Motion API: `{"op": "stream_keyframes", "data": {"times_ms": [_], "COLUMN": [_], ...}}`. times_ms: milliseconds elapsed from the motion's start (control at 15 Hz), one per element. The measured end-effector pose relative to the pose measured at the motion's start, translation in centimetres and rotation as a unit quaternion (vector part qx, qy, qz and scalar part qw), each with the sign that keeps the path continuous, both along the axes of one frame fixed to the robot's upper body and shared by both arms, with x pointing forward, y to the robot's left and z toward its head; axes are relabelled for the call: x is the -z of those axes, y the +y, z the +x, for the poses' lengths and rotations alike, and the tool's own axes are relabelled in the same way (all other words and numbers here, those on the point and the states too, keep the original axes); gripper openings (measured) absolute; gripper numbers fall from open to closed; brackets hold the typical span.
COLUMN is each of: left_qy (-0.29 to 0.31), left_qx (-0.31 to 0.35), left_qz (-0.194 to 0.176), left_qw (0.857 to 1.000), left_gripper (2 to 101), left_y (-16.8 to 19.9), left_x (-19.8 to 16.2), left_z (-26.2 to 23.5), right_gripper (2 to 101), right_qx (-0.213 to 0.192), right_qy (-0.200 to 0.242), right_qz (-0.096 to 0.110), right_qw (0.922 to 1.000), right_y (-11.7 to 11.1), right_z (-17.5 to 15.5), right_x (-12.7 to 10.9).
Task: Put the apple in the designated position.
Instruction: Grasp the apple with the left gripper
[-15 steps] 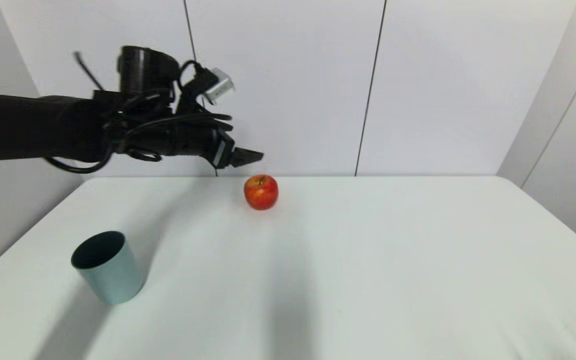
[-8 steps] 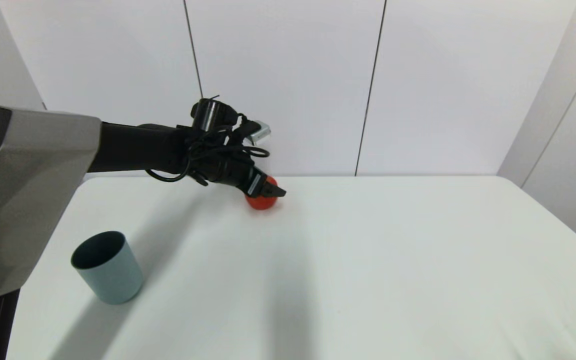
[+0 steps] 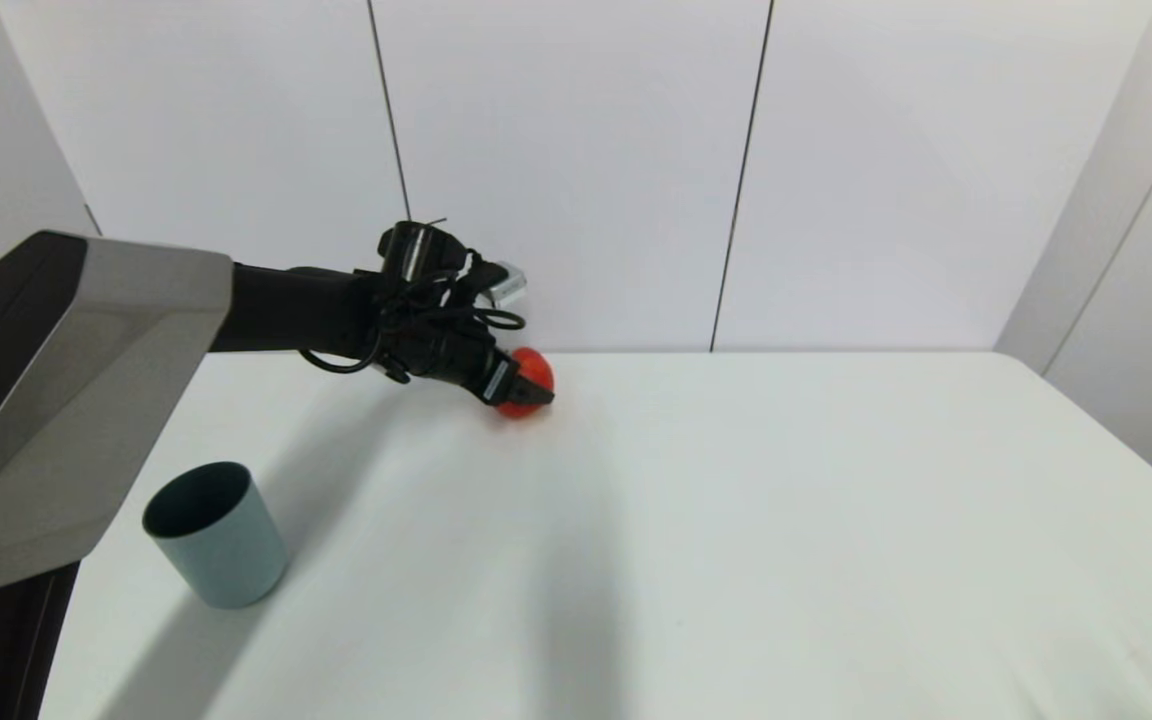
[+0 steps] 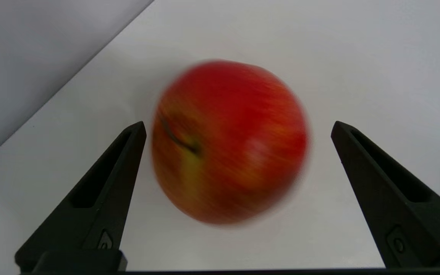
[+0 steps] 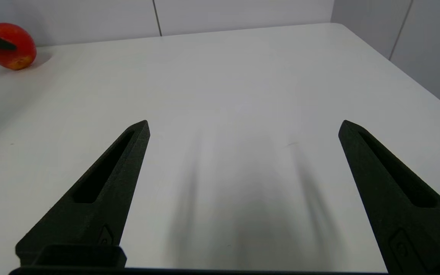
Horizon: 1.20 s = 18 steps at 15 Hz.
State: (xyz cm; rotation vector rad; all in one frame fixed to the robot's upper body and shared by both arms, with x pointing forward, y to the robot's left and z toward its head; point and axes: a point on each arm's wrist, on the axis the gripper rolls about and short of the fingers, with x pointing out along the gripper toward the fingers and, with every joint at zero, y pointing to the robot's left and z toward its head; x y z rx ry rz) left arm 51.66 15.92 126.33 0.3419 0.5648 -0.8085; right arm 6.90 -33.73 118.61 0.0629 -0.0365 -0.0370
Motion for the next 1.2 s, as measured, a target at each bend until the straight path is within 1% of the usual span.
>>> {"op": "stream_keyframes", "data": {"times_ms": [600,933,1200], "left_qy": [-0.010,-0.001,0.026], "left_qx": [-0.011,-0.013,-0.013], "left_qz": [-0.002,0.002,0.012], "left_qw": [1.000,1.000,0.999], "left_gripper": [97.9,97.9,97.9], "left_y": [0.7,0.9,1.1], "left_x": [0.4,1.0,1.7], "left_z": [1.4,1.6,1.3], "right_gripper": [98.0,98.0,98.0], "right_qx": [0.000,0.000,0.000], "right_qy": [0.000,0.000,0.000], "right_qz": [0.000,0.000,0.000], "right_qw": [1.0000,1.0000,1.0000], "right_y": [0.0,0.0,0.0], "right_z": [0.0,0.0,0.0], "right_x": [0.0,0.0,0.0]}}
